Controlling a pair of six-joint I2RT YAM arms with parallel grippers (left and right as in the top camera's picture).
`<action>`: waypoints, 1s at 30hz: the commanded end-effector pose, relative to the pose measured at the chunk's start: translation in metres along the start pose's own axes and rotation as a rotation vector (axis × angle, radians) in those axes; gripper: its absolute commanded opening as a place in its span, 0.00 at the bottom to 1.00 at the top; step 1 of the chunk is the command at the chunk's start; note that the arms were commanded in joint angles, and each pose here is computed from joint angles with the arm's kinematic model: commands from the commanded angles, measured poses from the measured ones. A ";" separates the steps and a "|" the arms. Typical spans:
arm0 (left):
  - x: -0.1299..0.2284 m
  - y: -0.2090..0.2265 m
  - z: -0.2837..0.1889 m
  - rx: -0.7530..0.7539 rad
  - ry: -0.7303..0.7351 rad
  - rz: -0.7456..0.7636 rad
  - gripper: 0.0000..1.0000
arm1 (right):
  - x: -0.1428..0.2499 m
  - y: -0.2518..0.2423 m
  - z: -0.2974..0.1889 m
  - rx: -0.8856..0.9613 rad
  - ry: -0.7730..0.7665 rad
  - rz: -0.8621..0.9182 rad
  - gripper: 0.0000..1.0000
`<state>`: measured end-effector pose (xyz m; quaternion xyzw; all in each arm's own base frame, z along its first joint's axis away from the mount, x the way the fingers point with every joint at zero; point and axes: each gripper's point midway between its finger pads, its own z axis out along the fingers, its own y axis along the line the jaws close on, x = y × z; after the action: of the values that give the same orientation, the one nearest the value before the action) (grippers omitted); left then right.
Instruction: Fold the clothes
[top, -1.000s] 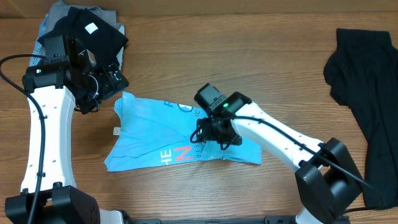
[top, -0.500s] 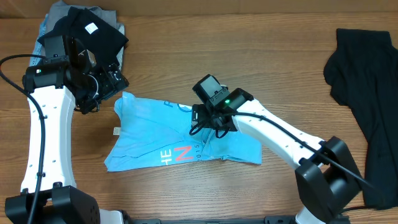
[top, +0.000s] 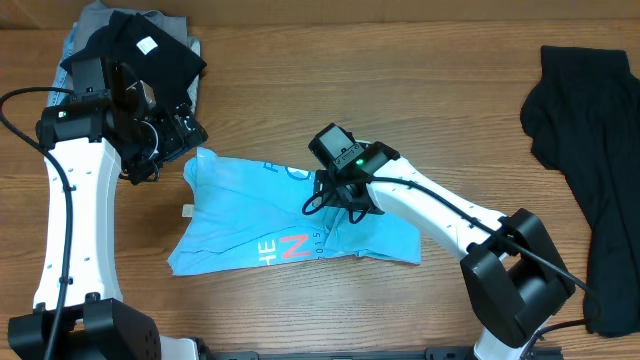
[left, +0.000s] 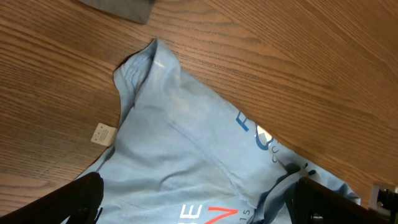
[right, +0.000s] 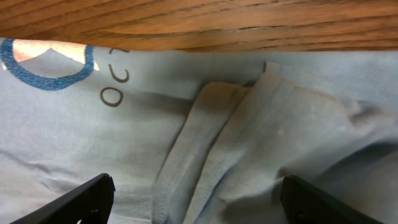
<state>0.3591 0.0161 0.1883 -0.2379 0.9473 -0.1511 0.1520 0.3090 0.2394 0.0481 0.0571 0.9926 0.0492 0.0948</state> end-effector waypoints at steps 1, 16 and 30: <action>-0.001 -0.006 -0.004 0.012 -0.009 0.033 1.00 | -0.005 -0.004 -0.003 0.017 -0.015 0.017 0.90; 0.001 -0.006 -0.004 0.009 -0.003 0.031 1.00 | -0.003 -0.003 0.000 0.006 -0.010 -0.017 0.92; 0.000 -0.006 -0.004 0.010 -0.006 0.032 1.00 | -0.004 -0.007 0.017 0.004 -0.051 -0.041 0.91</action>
<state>0.3576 0.0158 0.1876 -0.2386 0.9478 -0.1508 0.1485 0.3130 0.2383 0.0327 0.0401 0.9912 0.0538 0.1141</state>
